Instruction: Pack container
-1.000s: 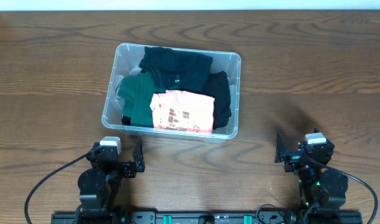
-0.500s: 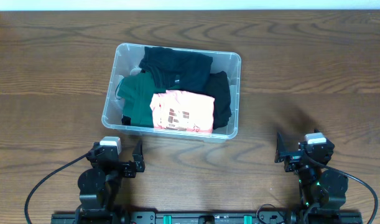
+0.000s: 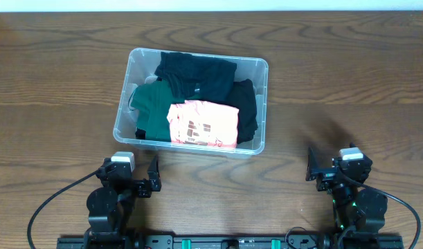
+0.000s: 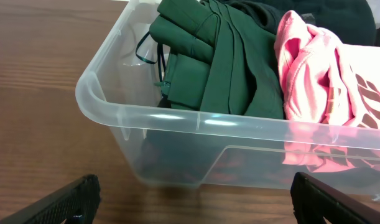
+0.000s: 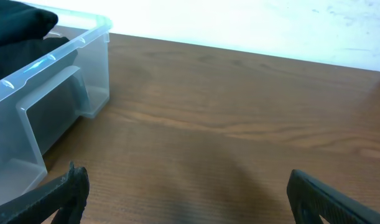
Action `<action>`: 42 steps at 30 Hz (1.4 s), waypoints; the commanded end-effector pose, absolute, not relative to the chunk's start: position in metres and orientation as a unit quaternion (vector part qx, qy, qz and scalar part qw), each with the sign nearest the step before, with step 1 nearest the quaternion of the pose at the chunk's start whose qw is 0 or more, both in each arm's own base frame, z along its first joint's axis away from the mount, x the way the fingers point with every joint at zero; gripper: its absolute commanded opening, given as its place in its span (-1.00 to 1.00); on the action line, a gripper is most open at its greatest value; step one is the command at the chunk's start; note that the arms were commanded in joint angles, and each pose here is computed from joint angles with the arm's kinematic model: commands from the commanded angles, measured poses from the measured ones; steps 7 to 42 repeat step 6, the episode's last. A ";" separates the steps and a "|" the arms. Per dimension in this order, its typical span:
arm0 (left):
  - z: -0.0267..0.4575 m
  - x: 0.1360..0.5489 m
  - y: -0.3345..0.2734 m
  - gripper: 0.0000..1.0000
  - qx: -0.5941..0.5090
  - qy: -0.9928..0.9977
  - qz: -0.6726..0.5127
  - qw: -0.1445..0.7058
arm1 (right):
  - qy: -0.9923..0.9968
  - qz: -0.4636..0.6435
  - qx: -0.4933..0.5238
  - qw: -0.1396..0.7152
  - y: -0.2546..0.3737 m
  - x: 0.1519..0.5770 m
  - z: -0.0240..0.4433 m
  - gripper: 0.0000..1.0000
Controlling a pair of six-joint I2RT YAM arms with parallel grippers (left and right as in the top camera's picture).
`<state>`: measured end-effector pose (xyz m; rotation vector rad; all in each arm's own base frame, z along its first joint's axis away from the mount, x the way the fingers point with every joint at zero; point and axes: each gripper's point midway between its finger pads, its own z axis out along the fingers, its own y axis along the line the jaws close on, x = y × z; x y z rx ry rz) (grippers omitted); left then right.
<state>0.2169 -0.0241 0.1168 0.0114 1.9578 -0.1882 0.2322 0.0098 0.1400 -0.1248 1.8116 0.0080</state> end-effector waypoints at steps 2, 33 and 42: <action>0.110 0.217 -0.027 0.96 0.016 0.831 -0.080 0.551 | 0.785 0.004 -0.051 0.617 0.010 0.232 0.140 0.99; 0.110 0.217 -0.027 0.96 0.016 0.831 -0.080 0.551 | 0.786 0.004 -0.051 0.617 0.010 0.232 0.140 0.98; 0.110 0.217 -0.027 0.96 0.016 0.831 -0.080 0.551 | 0.786 0.004 -0.051 0.617 0.010 0.232 0.140 0.98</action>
